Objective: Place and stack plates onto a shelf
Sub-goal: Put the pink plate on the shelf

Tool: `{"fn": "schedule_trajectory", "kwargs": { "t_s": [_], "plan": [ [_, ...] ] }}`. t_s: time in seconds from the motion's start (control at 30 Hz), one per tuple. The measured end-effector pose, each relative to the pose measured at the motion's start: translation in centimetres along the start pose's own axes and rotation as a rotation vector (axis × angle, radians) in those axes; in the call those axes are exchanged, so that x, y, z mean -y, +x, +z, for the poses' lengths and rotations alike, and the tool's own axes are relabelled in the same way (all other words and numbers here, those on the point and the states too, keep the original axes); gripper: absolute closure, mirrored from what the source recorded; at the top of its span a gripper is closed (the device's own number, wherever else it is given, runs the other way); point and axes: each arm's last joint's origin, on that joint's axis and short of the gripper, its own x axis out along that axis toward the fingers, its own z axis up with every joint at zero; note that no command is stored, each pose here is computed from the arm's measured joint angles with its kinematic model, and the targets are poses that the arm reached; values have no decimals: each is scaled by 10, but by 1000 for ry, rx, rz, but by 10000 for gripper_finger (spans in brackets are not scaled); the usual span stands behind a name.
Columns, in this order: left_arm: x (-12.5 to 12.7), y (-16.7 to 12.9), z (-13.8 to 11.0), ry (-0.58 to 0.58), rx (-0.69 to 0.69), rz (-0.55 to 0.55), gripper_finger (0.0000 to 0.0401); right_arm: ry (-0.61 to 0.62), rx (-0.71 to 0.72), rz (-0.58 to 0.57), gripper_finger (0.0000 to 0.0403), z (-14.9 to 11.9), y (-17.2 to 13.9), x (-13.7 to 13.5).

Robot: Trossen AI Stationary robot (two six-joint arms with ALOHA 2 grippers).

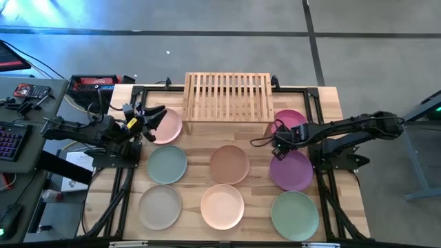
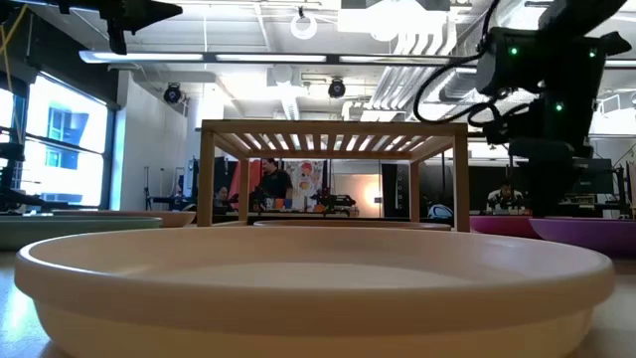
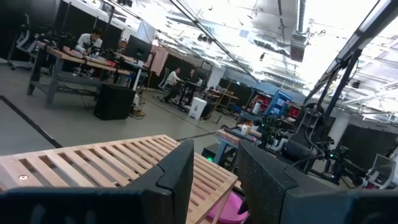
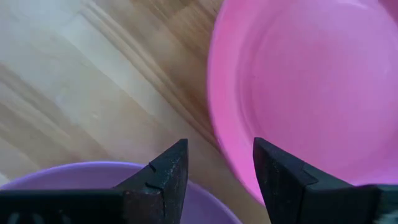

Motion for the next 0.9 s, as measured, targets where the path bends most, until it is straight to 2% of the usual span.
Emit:
{"fn": "schedule_trajectory", "kwargs": {
  "t_s": [0.47, 0.77, 0.9],
  "plan": [
    [-1, 0, 0, 0, 4, 19, 288, 10, 36, -16, 245, -7, 15, 3],
    [-1, 0, 0, 0, 4, 20, 288, 44, -55, -27, 245, 0, 28, 8],
    [-1, 0, 0, -1, 4, 21, 288, 49, -62, -22, 259, 1, 29, 8]
  ]
}}
